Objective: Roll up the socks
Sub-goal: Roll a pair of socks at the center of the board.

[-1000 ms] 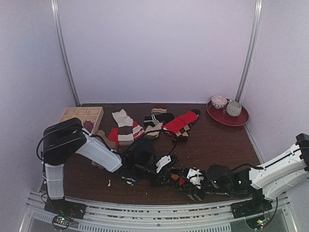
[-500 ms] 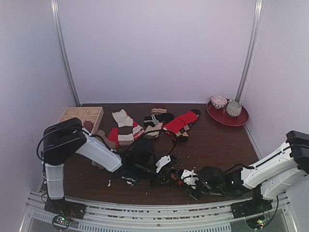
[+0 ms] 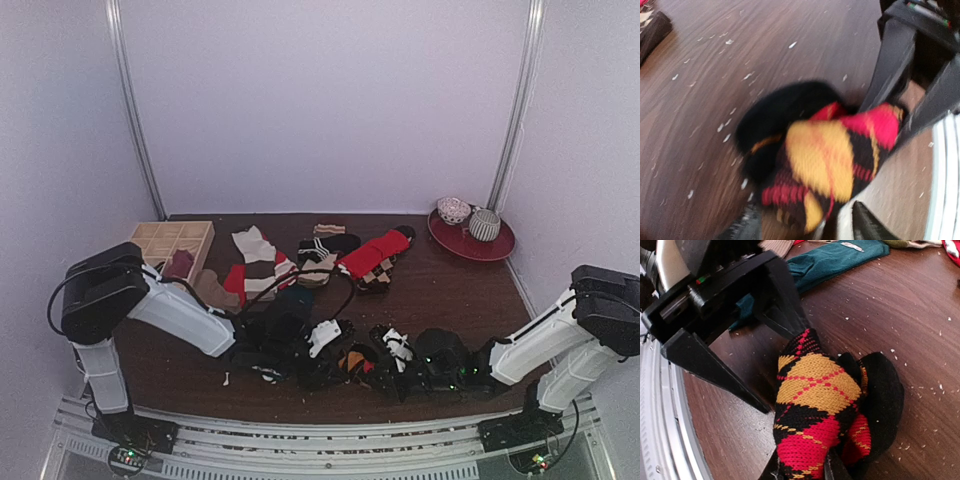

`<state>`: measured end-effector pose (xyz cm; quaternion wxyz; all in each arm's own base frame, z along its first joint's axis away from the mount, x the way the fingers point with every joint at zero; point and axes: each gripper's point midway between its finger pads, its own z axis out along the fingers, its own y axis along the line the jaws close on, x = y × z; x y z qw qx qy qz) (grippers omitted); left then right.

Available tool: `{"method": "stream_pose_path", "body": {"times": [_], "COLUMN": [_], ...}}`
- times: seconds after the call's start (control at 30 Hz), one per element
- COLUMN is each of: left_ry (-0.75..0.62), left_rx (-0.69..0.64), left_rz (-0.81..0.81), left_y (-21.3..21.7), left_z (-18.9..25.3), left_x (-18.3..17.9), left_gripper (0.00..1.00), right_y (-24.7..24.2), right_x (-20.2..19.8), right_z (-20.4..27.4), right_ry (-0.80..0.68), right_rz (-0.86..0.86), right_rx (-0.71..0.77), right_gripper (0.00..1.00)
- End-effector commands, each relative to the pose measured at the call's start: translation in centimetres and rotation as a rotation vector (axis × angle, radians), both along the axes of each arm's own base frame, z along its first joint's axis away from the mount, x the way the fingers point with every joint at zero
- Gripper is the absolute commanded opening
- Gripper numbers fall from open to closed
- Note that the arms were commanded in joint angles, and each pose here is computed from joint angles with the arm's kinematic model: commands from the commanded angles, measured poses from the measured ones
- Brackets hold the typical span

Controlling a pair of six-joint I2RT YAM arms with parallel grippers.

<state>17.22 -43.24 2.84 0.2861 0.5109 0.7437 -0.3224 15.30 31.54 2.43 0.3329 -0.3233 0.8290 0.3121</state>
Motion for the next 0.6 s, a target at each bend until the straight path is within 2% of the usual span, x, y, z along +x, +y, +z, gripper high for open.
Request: {"method": "stream_pose_path", "body": {"times": [0.0,0.13,0.23,0.4,0.57], "left_ry": [-0.179,-0.358,-0.450,-0.442,-0.349], "left_rx": [-0.051,-0.242,-0.335,-0.276,-0.252], "left_rz": [0.029,-0.042,-0.127,-0.275,-0.384], "left_y": [1.5,1.9,1.3,-2.0,-3.0], "left_z": [3.0,8.1,10.2,7.4,4.4], "left_x": [0.9,-0.2,-1.0,-1.2,-2.2], "left_gripper": [0.65,0.67,0.68,0.65,0.60], "right_y": [-6.1,-6.2,-6.4,-6.4,-6.7], "right_x": [-5.4,-6.2,-6.6,-6.8,-6.5], "right_z": [-8.3,-8.9,-9.5,-9.9,-10.1], "right_ry": [0.367,0.432,0.460,0.474,0.469], "right_rz": [-0.042,-0.058,-0.062,-0.061,-0.068], "right_rx": [-0.228,-0.206,-0.198,-0.200,-0.217], "right_gripper": [0.14,0.14,0.13,0.13,0.13]}}
